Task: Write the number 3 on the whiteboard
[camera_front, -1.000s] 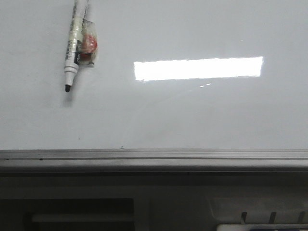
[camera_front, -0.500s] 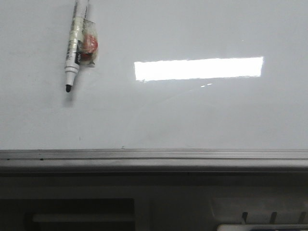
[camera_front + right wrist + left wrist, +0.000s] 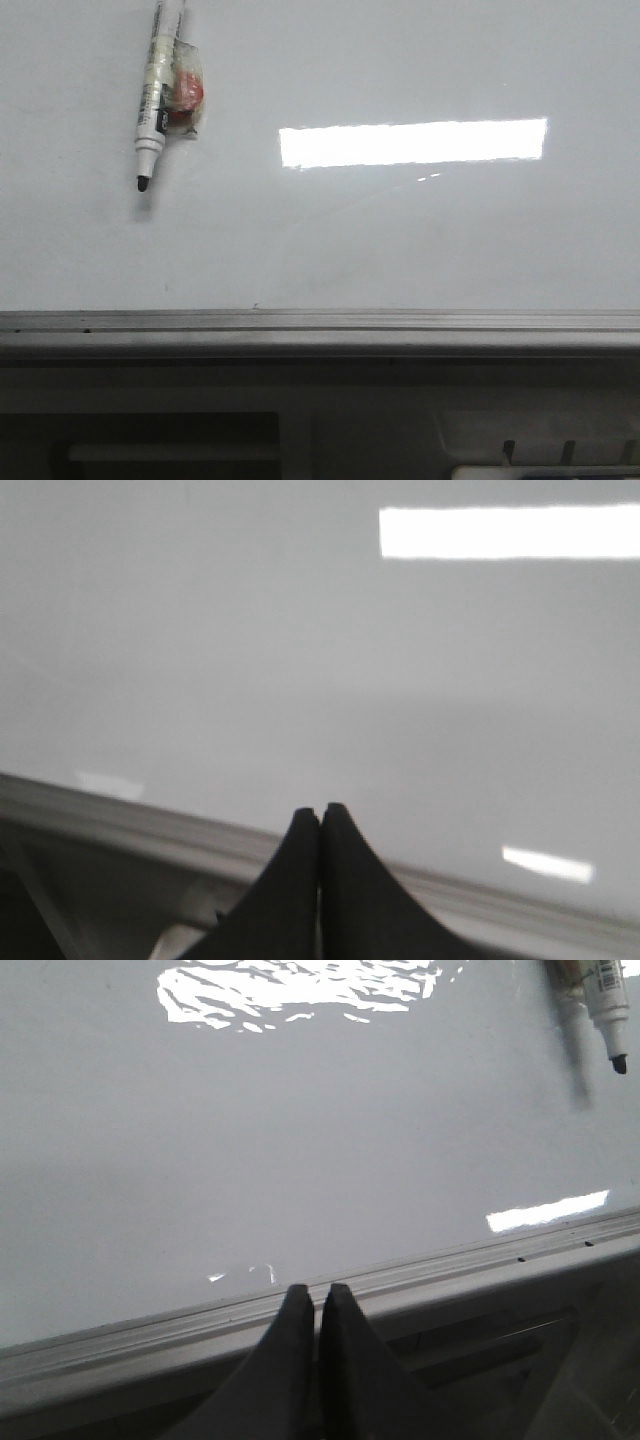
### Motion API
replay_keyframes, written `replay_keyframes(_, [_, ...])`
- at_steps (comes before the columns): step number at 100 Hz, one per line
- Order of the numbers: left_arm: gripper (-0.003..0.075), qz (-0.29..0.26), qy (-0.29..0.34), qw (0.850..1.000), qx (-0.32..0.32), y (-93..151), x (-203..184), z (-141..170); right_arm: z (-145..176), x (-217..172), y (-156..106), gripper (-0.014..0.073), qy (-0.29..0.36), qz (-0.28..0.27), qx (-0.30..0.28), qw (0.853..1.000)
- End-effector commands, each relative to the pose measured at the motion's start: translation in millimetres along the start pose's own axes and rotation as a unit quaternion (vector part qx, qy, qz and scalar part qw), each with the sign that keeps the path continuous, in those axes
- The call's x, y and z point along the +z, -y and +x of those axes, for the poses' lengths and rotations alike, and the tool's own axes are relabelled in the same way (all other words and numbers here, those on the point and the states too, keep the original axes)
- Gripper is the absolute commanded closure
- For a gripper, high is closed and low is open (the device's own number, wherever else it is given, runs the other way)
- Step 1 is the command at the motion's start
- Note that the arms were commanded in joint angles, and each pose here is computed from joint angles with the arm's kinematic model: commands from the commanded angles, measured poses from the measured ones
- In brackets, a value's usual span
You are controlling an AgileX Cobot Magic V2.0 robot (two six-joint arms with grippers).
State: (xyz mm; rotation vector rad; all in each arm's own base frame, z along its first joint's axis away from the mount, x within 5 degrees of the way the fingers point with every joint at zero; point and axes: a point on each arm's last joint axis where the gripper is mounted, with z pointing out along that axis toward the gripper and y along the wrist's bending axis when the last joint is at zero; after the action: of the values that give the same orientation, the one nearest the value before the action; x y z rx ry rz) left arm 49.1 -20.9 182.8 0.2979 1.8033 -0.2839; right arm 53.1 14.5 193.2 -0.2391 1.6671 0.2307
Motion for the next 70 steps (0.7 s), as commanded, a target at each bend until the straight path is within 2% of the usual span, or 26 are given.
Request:
replay_keyframes(1, [0.0741, -0.004, 0.032, 0.999, -0.004, -1, 0, -2, -10, 0, -4, 0.0659, 0.1, -0.024, 0.03, 0.994])
replay_keyframes(12, [0.0741, -0.004, 0.032, 0.999, -0.004, -1, 0, -2, -23, -4, -5, 0.0659, 0.173, -0.039, 0.065, 0.982])
replay_keyframes(20, [0.0741, -0.006, 0.035, 0.999, 0.001, -1, -1, -2, -24, -5, -5, 0.0659, 0.177, -0.04, 0.069, 0.981])
replay_keyframes(29, [0.0741, -0.021, 0.059, 0.997, 0.04, -3, -1, -7, -23, -4, -4, 0.0659, 0.17, -0.039, 0.096, 0.98])
replay_keyframes(33, [0.0741, -0.018, 0.085, 0.996, 0.017, -3, -2, -12, -24, -4, -4, 0.0659, 0.174, -0.04, 0.118, 0.977])
replay_keyframes(37, [0.0741, -0.004, 0.113, 0.992, -0.056, -2, -3, -16, -27, -5, -3, 0.0659, 0.18, -0.041, 0.14, 0.973])
replay_keyframes(41, [0.0741, 0.006, 0.147, 0.981, -0.129, -2, -4, -22, -30, -6, -2, 0.0659, 0.186, -0.041, 0.16, 0.969])
replay_keyframes(42, [0.0741, 0.012, 0.158, 0.973, -0.166, -3, -5, -24, -29, -6, -2, 0.0659, 0.185, -0.041, 0.162, 0.968])
replay_keyframes(43, [0.0741, 0.01, 0.163, 0.972, -0.167, -3, -5, -25, -30, -6, -2, 0.0659, 0.187, -0.042, 0.163, 0.968])
replay_keyframes(48, [0.0741, 0.012, 0.202, 0.949, -0.241, -7, -8, -31, -32, -7, -2, 0.0658, 0.191, -0.042, 0.163, 0.967])
replay_keyframes(49, [0.0741, 0.012, 0.212, 0.939, -0.269, -8, -8, -33, -33, -7, -2, 0.0658, 0.191, -0.042, 0.163, 0.967])
replay_keyframes(50, [0.0741, 0.01, 0.217, 0.938, -0.269, -9, -9, -34, -33, -7, -2, 0.0657, 0.189, -0.042, 0.163, 0.967])
replay_keyframes(55, [0.0741, 0.007, 0.246, 0.906, -0.344, -14, -12, -38, -35, -7, -2, 0.0656, 0.184, -0.042, 0.163, 0.968])
replay_keyframes(63, [0.0741, 0.016, 0.244, 0.861, -0.446, -17, -12, -37, -39, -8, -3, 0.0656, 0.18, -0.043, 0.163, 0.969])
replay_keyframes(67, [0.0741, 0.016, 0.245, 0.851, -0.465, -18, -12, -37, -43, -8, -3, 0.0656, 0.179, -0.043, 0.163, 0.969])
replay_keyframes(70, [0.0741, 0.016, 0.245, 0.85, -0.466, -18, -12, -37, -46, -8, -3, 0.0656, 0.175, -0.043, 0.163, 0.97])
